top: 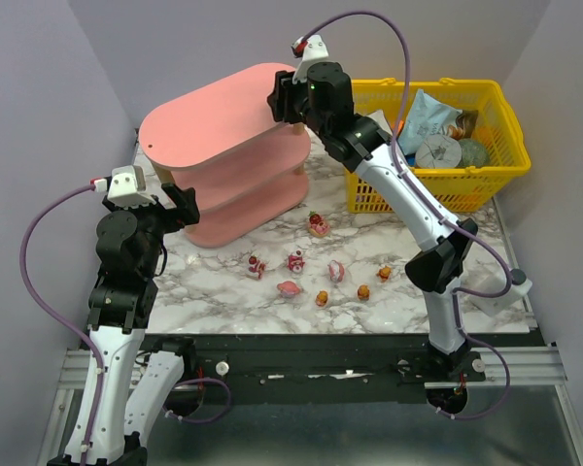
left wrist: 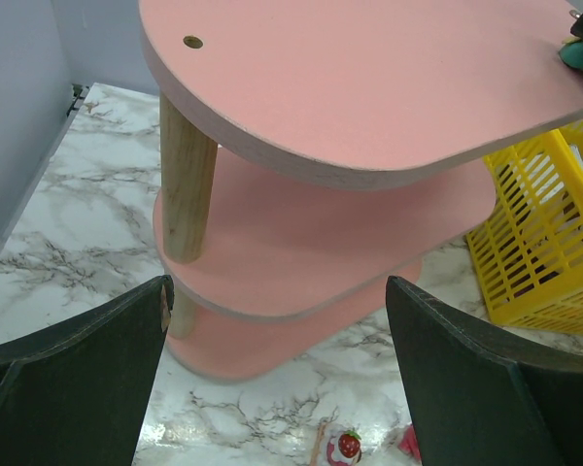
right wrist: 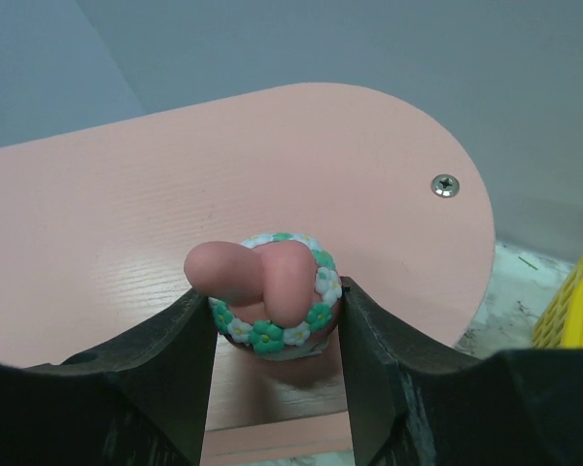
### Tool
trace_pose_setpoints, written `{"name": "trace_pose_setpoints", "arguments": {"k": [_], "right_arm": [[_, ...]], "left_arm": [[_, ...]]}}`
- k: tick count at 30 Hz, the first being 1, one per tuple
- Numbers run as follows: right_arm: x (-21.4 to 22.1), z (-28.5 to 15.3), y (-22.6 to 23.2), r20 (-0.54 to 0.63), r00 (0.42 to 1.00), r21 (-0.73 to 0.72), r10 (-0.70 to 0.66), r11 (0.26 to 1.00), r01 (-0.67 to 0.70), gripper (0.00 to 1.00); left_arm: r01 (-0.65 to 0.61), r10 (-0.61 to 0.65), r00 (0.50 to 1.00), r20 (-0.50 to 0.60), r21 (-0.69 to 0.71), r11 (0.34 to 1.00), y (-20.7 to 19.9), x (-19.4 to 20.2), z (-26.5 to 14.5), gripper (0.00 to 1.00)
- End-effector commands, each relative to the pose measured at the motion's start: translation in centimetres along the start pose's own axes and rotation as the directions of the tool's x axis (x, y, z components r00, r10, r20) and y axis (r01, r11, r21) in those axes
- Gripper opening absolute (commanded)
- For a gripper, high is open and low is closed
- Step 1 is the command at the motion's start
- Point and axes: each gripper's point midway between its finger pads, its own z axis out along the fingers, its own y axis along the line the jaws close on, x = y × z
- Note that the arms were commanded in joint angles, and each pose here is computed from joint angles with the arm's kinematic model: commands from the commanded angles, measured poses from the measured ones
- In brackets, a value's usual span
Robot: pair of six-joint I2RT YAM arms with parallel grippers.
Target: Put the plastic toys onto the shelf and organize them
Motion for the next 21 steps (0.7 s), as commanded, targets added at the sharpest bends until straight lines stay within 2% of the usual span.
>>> {"name": "trace_pose_setpoints", "arguments": {"k": [1,13,21], "right_arm": [[2.8,1.3,-0.3,-0.064,0.997,-0.003,-0.035,0.999,0.035,0.56],[2.0,0.7,-0.4,-0.044,0.999,0.000,-0.031,1.000,0.031,0.69],[1.2,0.0,-0.4,-0.027,0.999,-0.007,-0.041,0.999,0.041,0.87]], "left_arm": [[0.004,-0.004,1.000,-0.001,0.007,1.000,0.0,0.2,-0.1,0.99],[0.004,-0.004,1.000,-0.003,0.008,1.000,0.0,0.3,-0.1,0.99],[0.004,-0.004,1.000,-0.006,-0.001,1.000,0.2,0.4,0.0,0.99]]}}
